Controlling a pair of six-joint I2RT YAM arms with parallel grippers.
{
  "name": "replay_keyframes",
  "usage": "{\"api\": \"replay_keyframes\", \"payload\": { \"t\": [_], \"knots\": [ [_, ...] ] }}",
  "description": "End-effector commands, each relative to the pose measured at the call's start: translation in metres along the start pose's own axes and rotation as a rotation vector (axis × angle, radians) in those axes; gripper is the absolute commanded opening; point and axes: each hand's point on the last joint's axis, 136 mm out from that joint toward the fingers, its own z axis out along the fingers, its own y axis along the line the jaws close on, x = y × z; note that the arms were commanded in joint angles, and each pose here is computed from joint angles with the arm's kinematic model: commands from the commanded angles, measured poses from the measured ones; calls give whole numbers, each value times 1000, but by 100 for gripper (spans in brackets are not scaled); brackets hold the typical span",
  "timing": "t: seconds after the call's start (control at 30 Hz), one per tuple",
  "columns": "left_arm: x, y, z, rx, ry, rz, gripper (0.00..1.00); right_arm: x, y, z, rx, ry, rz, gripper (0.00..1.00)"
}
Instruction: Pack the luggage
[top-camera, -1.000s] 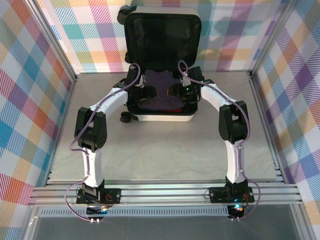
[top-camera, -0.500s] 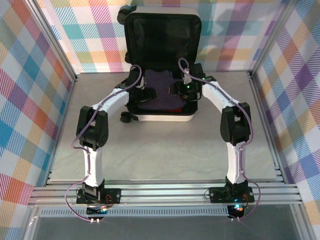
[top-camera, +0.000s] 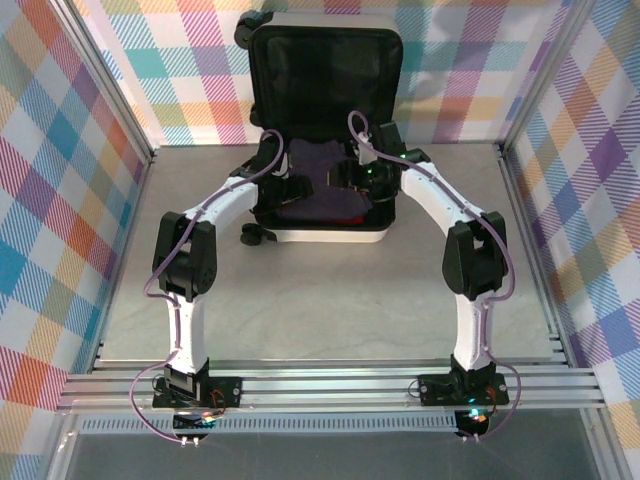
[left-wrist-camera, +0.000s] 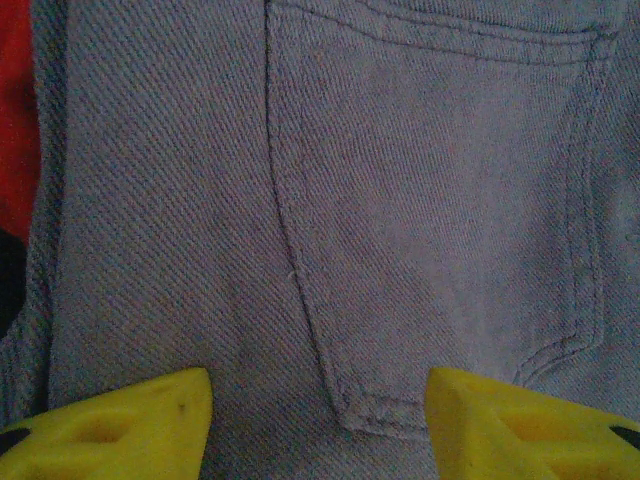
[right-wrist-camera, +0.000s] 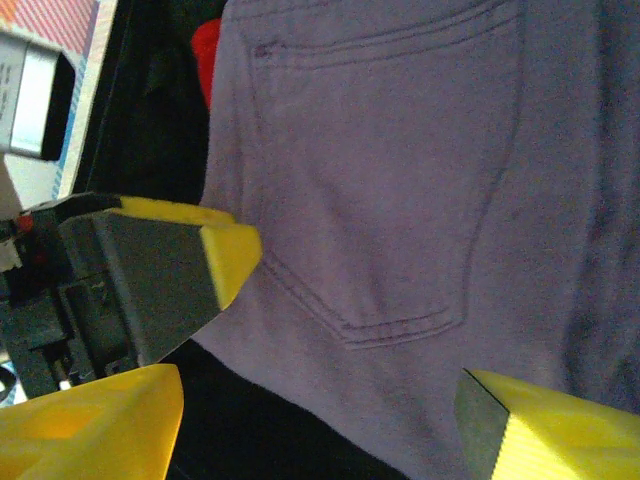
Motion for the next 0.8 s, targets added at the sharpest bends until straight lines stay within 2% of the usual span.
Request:
{"api": "replay_keyframes", "payload": {
  "t": [0.0,0.57,0.77],
  "knots": [
    [16,9,10,-27,55,0,59,9,-4,19,-15,43,6,73],
    [23,20,15,-67,84,15,59,44,-72,71,104,140,114,73],
    [18,14,13,-52,81,18,59,35,-59,63,73,125,93,73]
  ]
}}
